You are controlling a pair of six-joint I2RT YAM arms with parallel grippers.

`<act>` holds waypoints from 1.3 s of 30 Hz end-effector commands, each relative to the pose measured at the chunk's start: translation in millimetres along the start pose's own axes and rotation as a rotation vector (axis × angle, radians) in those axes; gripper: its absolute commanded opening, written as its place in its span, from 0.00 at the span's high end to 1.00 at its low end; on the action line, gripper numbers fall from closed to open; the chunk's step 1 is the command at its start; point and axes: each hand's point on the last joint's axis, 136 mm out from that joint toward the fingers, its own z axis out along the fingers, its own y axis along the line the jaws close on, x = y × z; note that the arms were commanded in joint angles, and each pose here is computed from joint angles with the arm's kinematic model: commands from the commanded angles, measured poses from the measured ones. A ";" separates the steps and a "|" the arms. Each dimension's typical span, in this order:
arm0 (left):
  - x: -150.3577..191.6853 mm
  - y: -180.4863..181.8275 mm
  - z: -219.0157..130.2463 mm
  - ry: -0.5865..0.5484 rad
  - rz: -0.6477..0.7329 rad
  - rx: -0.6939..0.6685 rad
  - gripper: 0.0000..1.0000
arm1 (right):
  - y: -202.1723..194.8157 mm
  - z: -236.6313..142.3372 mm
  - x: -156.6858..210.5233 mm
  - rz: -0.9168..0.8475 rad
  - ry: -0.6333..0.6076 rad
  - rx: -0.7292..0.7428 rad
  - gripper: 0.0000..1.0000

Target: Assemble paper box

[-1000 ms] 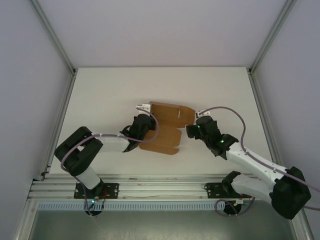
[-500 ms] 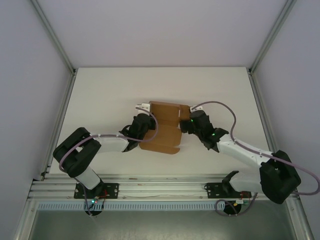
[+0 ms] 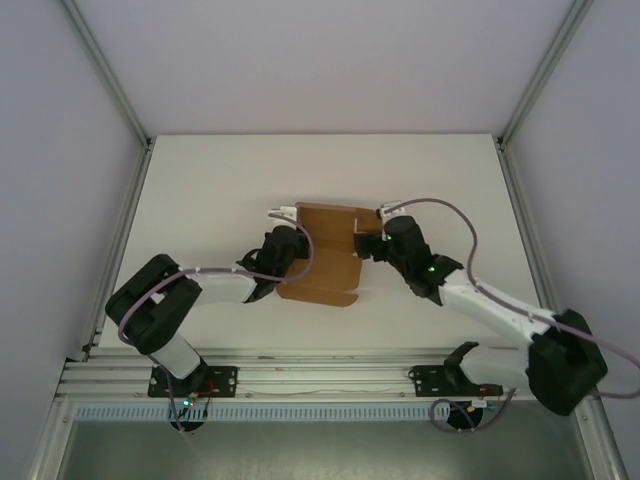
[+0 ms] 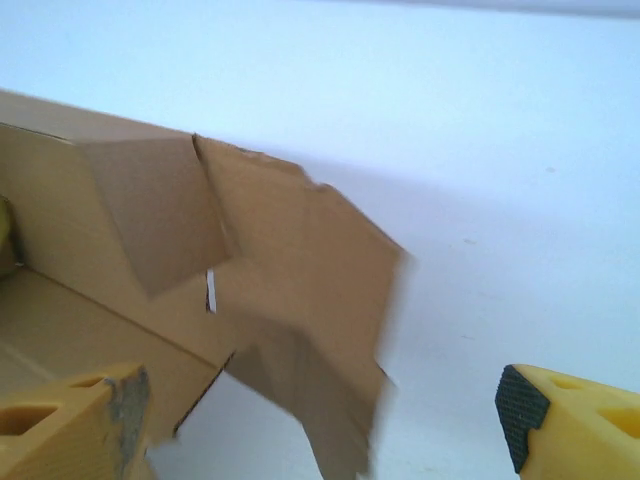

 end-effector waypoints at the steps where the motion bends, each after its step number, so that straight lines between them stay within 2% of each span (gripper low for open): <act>1: -12.2 7.4 -6.3 -0.020 -0.041 0.005 1.00 | -27.9 -25.3 8.5 0.080 -0.003 0.074 0.10; 4: -13.4 8.5 -9.1 -0.020 -0.039 0.016 1.00 | -52.5 -36.2 9.5 0.227 -0.011 0.093 0.12; 8: -14.8 3.9 -12.8 -0.026 -0.041 0.051 1.00 | -63.1 -24.3 12.1 0.356 0.024 -0.015 0.21; 11: -14.1 2.1 -13.4 -0.022 -0.040 0.063 1.00 | -48.0 -8.5 8.8 0.276 0.056 -0.131 0.32; 15: -13.0 -1.8 -14.0 -0.017 -0.033 0.087 1.00 | -10.7 2.3 2.7 0.164 0.107 -0.354 0.37; 21: -10.5 -8.3 -11.4 -0.005 -0.028 0.118 1.00 | 28.5 2.7 -0.8 0.098 0.159 -0.593 0.46; 32: -5.1 -7.4 -5.8 0.013 -0.018 0.100 1.00 | 63.4 17.7 -0.2 0.013 0.201 -0.670 0.48; 39: -2.0 -1.5 -2.2 0.020 -0.002 0.060 1.00 | 54.9 47.9 -16.8 0.111 0.188 -0.542 0.48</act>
